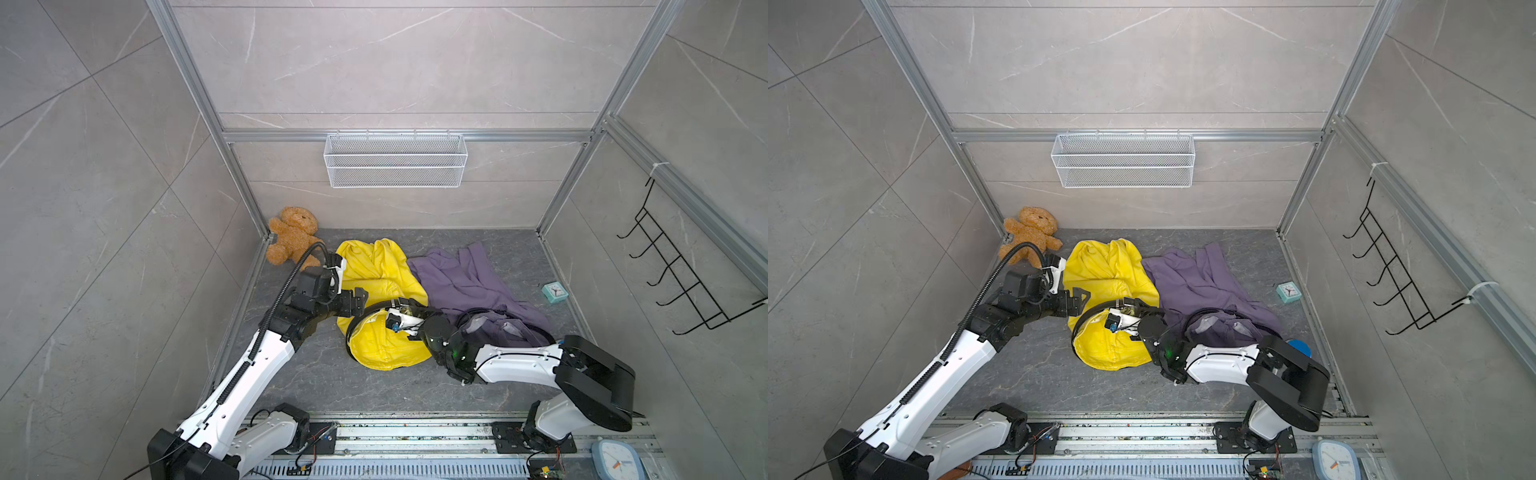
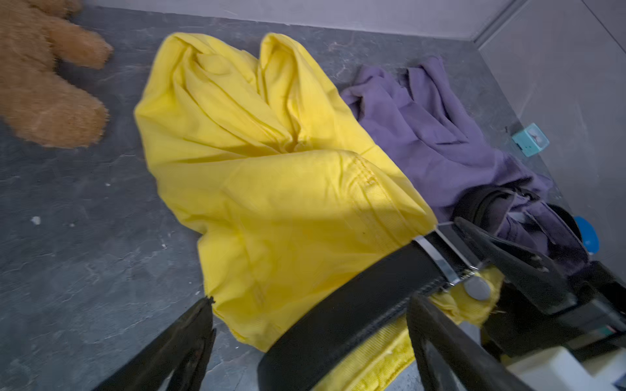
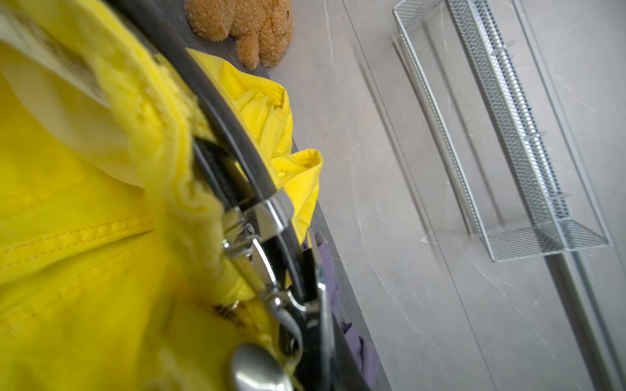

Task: Remove the belt from the trousers
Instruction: Adjust the trousers at the center of the board.

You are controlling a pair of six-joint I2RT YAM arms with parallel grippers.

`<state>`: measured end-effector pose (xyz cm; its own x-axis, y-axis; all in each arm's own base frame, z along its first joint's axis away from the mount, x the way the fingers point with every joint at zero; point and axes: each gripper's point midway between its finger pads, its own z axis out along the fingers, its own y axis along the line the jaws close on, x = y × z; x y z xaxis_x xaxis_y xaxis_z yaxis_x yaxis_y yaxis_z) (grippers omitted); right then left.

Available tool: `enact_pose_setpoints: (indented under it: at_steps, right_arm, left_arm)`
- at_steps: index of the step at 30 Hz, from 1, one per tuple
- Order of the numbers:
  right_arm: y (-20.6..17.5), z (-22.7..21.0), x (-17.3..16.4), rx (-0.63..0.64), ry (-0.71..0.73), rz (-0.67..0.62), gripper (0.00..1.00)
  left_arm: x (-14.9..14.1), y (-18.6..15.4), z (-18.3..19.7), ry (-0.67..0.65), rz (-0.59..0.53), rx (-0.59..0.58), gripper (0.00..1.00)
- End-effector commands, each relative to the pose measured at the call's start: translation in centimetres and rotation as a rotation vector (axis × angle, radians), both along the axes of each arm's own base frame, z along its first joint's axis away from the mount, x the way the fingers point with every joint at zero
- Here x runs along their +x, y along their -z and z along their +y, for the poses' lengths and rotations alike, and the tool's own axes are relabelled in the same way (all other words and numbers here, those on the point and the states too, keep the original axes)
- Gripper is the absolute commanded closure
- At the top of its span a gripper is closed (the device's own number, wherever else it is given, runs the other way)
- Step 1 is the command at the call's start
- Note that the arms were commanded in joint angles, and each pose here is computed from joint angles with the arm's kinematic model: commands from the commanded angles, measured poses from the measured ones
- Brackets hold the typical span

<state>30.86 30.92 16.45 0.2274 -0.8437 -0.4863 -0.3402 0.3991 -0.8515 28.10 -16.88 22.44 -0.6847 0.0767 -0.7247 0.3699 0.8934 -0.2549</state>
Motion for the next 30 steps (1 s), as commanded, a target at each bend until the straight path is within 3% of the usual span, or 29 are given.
enact_pose_setpoints:
  at_steps: [1, 5, 10, 17, 23, 30]
  right_arm:
    - [-2.9, -2.5, 0.5, 0.114, 0.173, -0.118, 1.00]
    - [-4.2, -2.0, -1.1, 0.211, 0.116, -0.054, 1.00]
    - [-6.7, -1.4, -3.7, 0.172, 0.030, -0.167, 1.00]
    - [-9.7, -2.2, -5.3, 0.173, -0.014, -0.204, 1.00]
    - [-11.0, -2.2, -5.6, 0.175, -0.032, -0.222, 1.00]
    - [-11.5, -2.1, -5.8, 0.221, -0.044, -0.187, 1.00]
  left_arm:
    - [-2.8, 2.7, -1.7, 0.097, -0.001, 0.147, 0.09]
    - [-4.2, 3.7, -1.5, 0.085, -0.067, 0.288, 0.14]
    - [-4.1, -0.9, -0.9, 0.041, -0.209, 0.194, 0.19]
    - [-6.0, -8.7, -2.9, 0.214, -0.376, 0.044, 0.21]
    - [-6.2, -6.9, -5.2, 0.332, -0.298, 0.078, 0.22]
    - [-5.5, -3.9, -5.3, 0.297, -0.259, 0.094, 0.22]
